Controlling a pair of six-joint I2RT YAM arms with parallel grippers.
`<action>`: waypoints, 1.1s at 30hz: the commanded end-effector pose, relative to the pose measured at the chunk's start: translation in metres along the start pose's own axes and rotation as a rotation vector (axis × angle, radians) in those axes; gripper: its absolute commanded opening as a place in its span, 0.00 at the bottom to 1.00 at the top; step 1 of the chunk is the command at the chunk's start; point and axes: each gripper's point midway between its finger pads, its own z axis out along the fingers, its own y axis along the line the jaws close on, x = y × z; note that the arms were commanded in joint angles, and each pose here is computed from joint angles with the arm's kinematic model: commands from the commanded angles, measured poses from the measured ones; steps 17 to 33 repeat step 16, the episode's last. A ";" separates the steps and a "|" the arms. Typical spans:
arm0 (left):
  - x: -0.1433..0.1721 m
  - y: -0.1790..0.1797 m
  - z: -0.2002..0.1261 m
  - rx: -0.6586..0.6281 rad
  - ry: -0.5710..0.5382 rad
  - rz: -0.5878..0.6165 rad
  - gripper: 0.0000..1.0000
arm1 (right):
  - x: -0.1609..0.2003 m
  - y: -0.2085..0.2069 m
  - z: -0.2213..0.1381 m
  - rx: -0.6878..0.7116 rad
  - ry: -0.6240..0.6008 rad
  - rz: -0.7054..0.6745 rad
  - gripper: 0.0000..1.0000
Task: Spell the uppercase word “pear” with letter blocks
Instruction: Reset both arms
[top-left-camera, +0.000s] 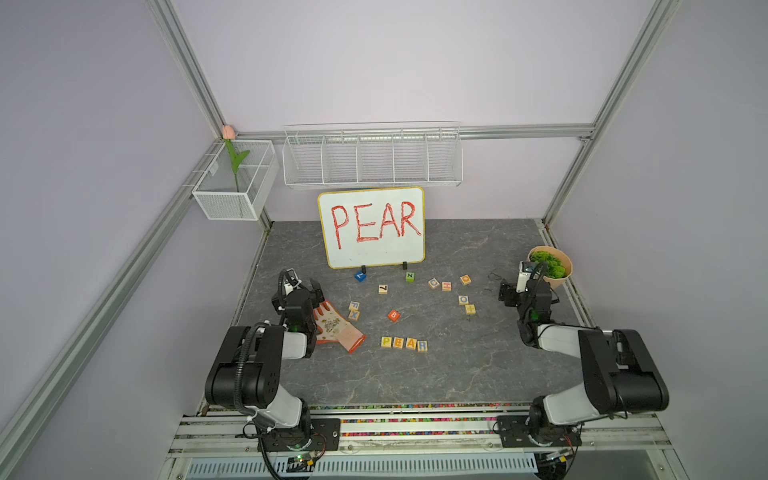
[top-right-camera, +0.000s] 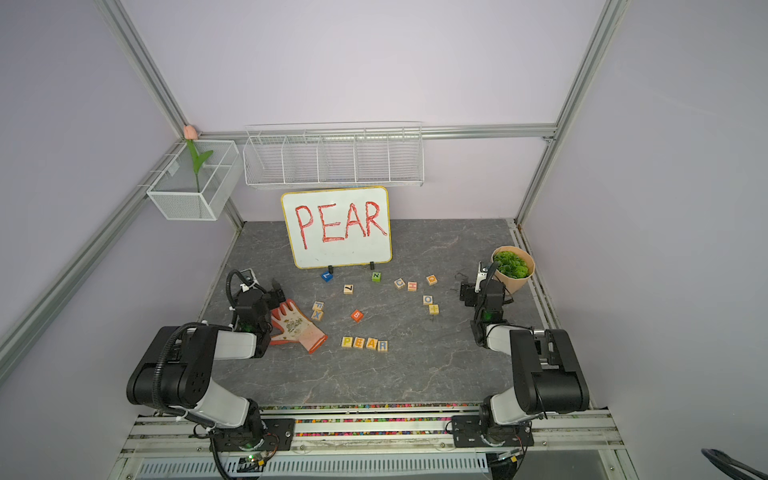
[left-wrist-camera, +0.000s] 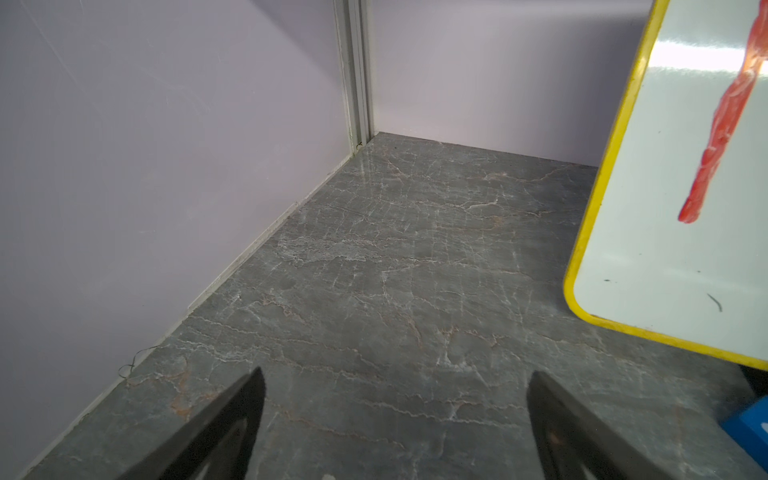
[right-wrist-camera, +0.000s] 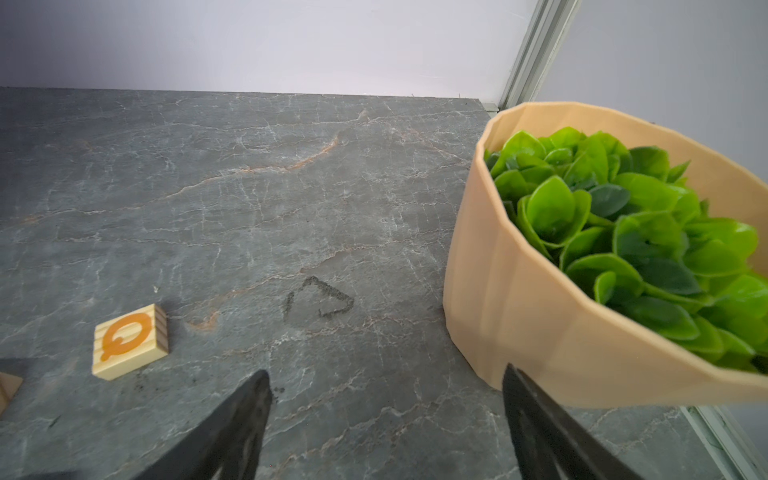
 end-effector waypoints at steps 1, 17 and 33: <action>-0.011 -0.001 0.000 0.008 -0.035 -0.016 0.99 | -0.002 0.002 0.000 -0.016 -0.010 -0.017 0.89; -0.012 -0.001 0.000 0.010 -0.037 -0.016 0.99 | -0.001 0.005 0.002 -0.033 0.004 -0.022 0.89; -0.012 -0.001 0.000 0.010 -0.037 -0.016 0.99 | -0.001 0.005 0.002 -0.033 0.004 -0.022 0.89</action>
